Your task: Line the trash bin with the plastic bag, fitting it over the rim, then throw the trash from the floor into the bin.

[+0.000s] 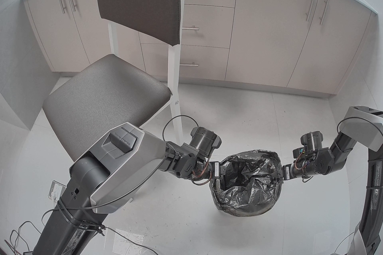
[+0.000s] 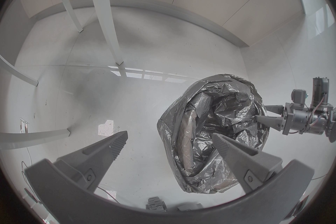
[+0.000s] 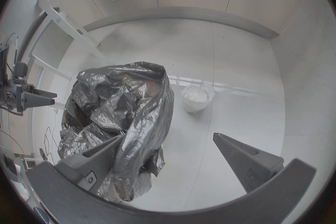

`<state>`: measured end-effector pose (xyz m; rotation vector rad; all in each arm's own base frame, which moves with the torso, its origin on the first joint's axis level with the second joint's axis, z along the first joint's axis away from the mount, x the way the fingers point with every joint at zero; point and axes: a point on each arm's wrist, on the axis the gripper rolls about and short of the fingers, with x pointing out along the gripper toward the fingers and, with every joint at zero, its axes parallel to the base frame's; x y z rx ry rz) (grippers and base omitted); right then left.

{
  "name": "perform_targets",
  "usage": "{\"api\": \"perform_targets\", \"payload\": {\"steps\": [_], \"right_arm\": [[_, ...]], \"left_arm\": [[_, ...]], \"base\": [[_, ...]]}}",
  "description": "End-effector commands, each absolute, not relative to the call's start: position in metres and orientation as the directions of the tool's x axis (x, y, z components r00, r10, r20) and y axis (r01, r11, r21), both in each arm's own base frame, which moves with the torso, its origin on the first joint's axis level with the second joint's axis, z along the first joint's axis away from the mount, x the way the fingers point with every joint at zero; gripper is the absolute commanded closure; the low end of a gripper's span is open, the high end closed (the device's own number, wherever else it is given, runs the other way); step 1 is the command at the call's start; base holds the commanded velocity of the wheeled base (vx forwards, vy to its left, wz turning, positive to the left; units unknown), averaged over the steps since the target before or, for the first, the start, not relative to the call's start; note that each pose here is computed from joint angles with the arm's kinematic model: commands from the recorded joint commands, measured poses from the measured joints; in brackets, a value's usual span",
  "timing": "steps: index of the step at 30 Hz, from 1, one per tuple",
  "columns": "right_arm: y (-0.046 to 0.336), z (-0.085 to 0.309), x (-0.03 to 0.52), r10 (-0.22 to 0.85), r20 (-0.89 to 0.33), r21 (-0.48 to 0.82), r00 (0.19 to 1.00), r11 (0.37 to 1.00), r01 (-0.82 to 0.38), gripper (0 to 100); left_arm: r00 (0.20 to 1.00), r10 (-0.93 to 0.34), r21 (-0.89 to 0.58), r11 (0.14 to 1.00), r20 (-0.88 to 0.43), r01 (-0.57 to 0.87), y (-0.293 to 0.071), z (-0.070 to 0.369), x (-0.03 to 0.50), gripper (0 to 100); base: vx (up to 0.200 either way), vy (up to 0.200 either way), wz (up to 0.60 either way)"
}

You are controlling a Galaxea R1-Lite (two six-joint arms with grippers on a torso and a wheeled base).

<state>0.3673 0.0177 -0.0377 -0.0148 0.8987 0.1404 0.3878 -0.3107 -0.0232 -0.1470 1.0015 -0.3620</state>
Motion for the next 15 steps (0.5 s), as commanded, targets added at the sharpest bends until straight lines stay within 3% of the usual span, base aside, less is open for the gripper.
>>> {"api": "perform_targets", "payload": {"steps": [1, 7, 15], "right_arm": [[0.013, -0.048, 0.361, 0.102, -0.806, 0.046, 0.583, 0.993, -0.110, 0], [-0.008, -0.049, 0.349, 0.011, -0.828, -0.001, 0.561, 1.000, -0.021, 0], [-0.024, -0.050, 0.339, -0.019, -0.826, -0.006, 0.563, 1.000, 0.026, 0]], "left_arm": [[0.485, -0.361, -0.284, 0.931, -0.797, 0.228, -0.311, -0.024, 0.388, 0], [0.485, -0.361, -0.284, 0.932, -0.797, 0.227, -0.310, -0.024, 0.388, 0], [0.485, -0.360, -0.283, 0.932, -0.797, 0.228, -0.311, -0.024, 0.388, 0]], "base": [[0.000, 0.000, 0.00], [0.000, 0.000, 0.00], [0.000, 0.000, 0.00]]}}
